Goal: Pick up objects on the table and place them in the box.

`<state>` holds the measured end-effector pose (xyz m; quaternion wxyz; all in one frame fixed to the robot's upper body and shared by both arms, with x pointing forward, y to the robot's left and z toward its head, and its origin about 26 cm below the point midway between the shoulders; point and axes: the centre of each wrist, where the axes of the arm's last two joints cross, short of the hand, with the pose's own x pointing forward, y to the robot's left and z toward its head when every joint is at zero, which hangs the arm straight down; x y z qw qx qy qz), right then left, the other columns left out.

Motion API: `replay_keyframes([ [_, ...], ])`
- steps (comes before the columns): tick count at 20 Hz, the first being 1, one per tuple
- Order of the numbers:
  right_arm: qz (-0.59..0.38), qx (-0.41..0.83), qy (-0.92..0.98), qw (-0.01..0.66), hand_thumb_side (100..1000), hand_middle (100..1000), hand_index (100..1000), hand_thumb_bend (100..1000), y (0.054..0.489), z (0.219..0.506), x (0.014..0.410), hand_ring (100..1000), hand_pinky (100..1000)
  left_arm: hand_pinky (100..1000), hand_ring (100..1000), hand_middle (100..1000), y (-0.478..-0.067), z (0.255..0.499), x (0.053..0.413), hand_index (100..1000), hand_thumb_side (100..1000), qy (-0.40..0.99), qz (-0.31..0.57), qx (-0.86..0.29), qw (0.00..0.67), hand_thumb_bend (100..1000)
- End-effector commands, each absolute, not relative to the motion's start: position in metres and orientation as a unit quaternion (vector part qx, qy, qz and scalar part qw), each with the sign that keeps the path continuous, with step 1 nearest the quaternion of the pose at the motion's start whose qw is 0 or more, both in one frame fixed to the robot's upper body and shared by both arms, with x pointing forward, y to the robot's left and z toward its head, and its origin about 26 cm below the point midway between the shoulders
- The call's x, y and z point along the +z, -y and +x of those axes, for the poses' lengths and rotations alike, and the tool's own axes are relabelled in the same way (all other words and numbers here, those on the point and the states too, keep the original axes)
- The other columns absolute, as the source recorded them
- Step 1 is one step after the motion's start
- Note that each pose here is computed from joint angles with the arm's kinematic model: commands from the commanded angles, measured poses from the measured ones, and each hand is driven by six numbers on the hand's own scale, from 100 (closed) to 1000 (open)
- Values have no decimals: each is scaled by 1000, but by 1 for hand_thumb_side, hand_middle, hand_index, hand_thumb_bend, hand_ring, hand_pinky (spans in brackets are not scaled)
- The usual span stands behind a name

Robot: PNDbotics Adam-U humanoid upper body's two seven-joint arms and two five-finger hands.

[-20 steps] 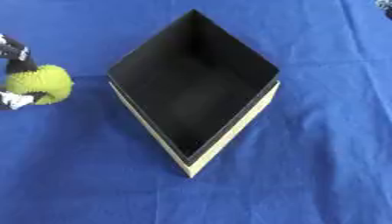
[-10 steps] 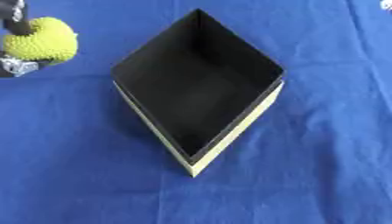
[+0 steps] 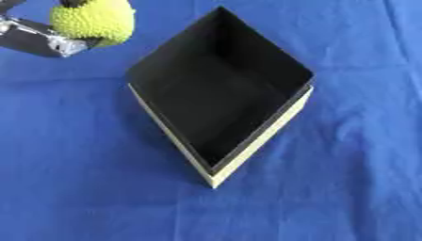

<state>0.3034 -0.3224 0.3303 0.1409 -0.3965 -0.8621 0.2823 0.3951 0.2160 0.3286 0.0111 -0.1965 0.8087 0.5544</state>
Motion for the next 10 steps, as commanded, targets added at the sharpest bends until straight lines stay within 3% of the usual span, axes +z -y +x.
replay_keyframes([
  [1, -409, 271, 863, 116, 100, 668, 832, 100, 321, 296, 343, 788, 821, 336, 390, 339, -204, 394, 336, 484, 100, -802, -181, 568, 30, 319],
  [5, -416, 256, 865, 114, 100, 665, 832, 100, 322, 294, 344, 789, 821, 394, 434, 395, -192, 395, 332, 548, 100, -792, -166, 586, 41, 359],
  [10, -419, 237, 868, 119, 100, 660, 834, 100, 325, 294, 344, 795, 823, 405, 448, 415, -173, 393, 331, 573, 100, -793, -137, 591, 61, 374],
])
